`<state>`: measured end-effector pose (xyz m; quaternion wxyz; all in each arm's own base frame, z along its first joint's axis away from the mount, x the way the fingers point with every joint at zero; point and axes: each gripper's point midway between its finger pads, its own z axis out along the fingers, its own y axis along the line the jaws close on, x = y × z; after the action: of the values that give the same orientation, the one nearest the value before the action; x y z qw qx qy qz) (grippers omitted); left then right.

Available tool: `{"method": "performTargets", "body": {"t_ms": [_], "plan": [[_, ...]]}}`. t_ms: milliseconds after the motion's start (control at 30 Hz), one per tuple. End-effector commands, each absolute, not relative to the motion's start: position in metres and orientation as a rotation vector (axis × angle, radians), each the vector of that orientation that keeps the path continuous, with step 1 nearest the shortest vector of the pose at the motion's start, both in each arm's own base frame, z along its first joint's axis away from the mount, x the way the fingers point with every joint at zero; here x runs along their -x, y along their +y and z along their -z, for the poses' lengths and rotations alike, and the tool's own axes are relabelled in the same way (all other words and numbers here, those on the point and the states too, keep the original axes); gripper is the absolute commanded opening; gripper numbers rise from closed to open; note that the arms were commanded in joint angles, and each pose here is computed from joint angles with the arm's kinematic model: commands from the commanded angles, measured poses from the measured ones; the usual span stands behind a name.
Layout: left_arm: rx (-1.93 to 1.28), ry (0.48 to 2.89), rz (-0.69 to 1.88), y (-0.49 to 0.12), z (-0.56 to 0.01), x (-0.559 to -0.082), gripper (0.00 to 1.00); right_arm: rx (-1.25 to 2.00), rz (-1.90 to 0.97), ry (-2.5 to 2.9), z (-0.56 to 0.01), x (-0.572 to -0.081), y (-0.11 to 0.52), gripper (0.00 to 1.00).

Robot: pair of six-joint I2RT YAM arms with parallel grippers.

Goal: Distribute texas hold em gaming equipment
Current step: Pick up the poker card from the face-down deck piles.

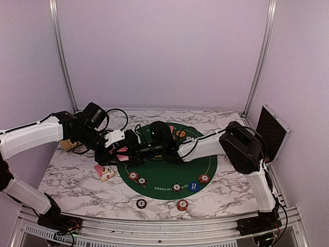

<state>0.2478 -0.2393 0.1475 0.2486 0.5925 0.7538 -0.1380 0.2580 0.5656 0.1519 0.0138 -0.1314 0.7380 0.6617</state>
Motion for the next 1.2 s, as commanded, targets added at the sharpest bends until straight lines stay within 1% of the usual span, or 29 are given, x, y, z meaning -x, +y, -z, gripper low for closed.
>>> {"method": "performTargets", "body": {"t_ms": [0,200,333,567,767,900,1167], "plan": [[-1.594,2.003,0.394,-0.246,-0.165,-0.25,0.15,0.352,-1.958,2.343,-0.147,-0.272,0.548,0.62],[-1.593,2.004,0.393,-0.246,-0.165,-0.25,0.15,0.356,-1.912,2.346,-0.151,-0.276,0.537,0.59],[-1.593,2.009,0.389,-0.245,-0.164,-0.25,0.15,0.355,-1.899,2.344,-0.154,-0.277,0.532,0.53],[-1.601,2.014,0.375,-0.243,-0.16,-0.25,0.14,0.368,-1.884,2.318,-0.168,-0.278,0.522,0.38],[-1.603,2.017,0.369,-0.242,-0.159,-0.25,0.14,0.373,-1.877,2.306,-0.178,-0.276,0.516,0.3],[-1.604,2.021,0.364,-0.242,-0.158,-0.25,0.14,0.371,-1.885,2.296,-0.184,-0.275,0.513,0.22],[-1.61,2.026,0.353,-0.24,-0.155,-0.25,0.14,0.361,-1.863,2.3,-0.192,-0.276,0.507,0.13]]}}
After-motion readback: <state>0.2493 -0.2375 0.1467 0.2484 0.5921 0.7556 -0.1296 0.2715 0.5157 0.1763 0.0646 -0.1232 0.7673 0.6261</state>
